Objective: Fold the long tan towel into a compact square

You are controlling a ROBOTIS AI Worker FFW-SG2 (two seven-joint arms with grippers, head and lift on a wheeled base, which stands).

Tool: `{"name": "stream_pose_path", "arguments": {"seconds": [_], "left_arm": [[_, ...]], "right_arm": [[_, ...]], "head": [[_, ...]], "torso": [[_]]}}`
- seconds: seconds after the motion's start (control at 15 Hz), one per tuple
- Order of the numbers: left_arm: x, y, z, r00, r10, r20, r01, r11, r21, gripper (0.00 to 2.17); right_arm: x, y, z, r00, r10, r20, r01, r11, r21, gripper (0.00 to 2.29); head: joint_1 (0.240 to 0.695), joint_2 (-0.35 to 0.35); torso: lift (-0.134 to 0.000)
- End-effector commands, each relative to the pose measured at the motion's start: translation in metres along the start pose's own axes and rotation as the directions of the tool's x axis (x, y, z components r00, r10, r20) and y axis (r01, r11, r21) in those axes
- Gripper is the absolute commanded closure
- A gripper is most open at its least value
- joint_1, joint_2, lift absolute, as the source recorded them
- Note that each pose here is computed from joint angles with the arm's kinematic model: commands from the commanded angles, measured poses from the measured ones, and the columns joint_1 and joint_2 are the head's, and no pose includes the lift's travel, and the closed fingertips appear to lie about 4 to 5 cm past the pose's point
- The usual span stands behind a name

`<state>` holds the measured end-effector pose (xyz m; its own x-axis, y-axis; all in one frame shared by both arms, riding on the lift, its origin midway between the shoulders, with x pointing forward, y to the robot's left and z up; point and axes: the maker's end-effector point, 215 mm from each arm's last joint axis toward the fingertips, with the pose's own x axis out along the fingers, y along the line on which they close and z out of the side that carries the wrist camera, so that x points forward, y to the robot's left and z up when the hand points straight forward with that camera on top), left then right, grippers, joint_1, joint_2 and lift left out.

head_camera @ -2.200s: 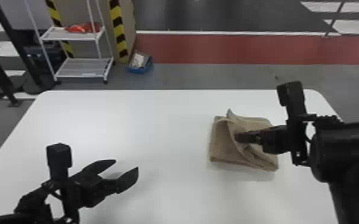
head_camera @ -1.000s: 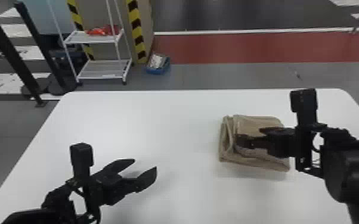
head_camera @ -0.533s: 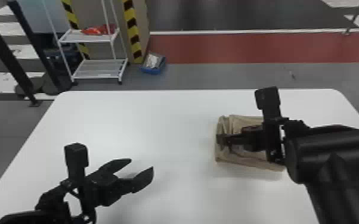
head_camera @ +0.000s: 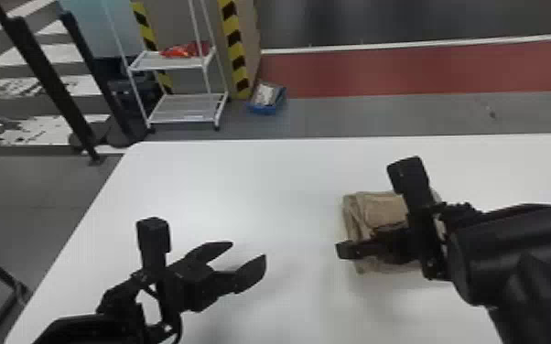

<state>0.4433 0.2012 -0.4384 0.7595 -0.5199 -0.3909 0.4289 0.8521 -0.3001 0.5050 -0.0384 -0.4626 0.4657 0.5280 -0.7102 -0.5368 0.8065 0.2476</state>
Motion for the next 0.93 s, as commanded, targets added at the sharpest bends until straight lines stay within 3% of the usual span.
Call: {"name": "stream_pose_path", "arguments": {"seconds": [0.0,0.33,0.67,0.87], "left_arm": [[-0.001,0.001,0.001,1.0,0.003,0.003,-0.003,1.0,-0.002,0.09],[-0.003,0.005,0.003,1.0,0.011,0.007,-0.011,1.0,-0.002,0.09],[-0.003,0.007,0.005,1.0,0.012,0.01,-0.012,1.0,-0.005,0.09],[-0.008,0.01,0.007,1.0,0.018,0.017,-0.018,1.0,-0.007,0.09]], "right_arm": [[-0.008,0.023,-0.012,0.999,0.048,-0.011,-0.047,0.999,0.016,0.07],[-0.038,0.058,-0.056,0.986,0.14,-0.089,-0.135,0.988,0.07,0.07],[-0.079,0.035,-0.023,0.99,0.135,0.041,-0.138,0.985,0.103,0.07],[-0.118,0.043,-0.025,0.974,0.214,0.072,-0.223,0.957,0.186,0.14]], "head": [[0.695,0.188],[0.695,0.226],[0.695,0.215],[0.695,0.199]], "torso": [[-0.124],[-0.124],[-0.124],[-0.124]]}}
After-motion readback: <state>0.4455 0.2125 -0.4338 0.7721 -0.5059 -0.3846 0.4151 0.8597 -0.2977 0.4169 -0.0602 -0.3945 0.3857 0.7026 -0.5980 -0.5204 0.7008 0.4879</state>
